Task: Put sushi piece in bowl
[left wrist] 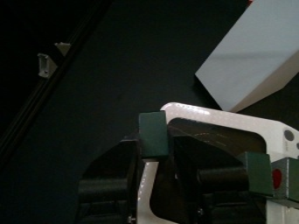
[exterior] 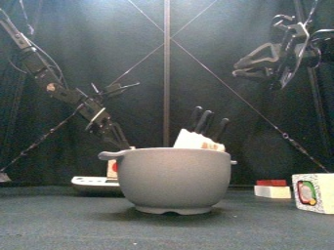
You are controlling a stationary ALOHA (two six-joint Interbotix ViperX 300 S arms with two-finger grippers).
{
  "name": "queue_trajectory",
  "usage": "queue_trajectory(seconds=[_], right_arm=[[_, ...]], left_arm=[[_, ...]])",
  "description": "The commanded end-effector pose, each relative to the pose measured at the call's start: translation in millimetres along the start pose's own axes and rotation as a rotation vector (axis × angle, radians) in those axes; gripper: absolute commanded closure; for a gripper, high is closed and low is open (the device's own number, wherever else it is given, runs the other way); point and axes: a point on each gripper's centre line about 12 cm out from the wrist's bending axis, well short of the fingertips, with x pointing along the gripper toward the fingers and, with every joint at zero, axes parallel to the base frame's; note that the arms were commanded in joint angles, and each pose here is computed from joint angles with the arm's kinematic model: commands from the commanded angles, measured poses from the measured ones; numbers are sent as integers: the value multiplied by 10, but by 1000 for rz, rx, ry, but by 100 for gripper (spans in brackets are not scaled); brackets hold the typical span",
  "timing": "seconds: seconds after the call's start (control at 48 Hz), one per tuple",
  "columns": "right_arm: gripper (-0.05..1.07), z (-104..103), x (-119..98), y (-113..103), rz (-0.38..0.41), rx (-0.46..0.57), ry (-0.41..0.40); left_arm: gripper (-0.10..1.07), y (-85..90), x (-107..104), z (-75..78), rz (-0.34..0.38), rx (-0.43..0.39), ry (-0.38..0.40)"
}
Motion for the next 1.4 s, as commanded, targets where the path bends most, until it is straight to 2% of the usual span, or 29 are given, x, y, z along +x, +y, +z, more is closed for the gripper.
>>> queue_trajectory(seconds=[0.0,0.167,0.354,0.458,0.542,0.708,1.021,1.208,1.375], right_arm=[[34,55,17,3,2,8,-19],[34,51,19,4,2,9,-18],[34,51,19,3,2,12,-18],[34,47,23,-7,-4,18,-17],[34,49,23,-7,-4,21,-19],[34,49,28,-4,-3,21,-17],[34,45,26,-5,-3,23,-17],[34,37,26,-10,-5,22,-15],[34,35,26,-11,-5,22,-13]], left_arm=[[48,-28,-53,143,-3,0,-47],[48,-218,-239,396,-39,-5,-141],[48,-672,-455,619,-155,-16,-229],[48,-980,-549,657,-240,-25,-247],[48,-1220,-601,657,-308,-25,-250],[48,-1554,-643,599,-399,-29,-235],[48,-2019,-466,324,-494,11,-131],[47,-2322,-321,314,-547,28,-127],[46,-2461,-201,281,-559,40,-105]])
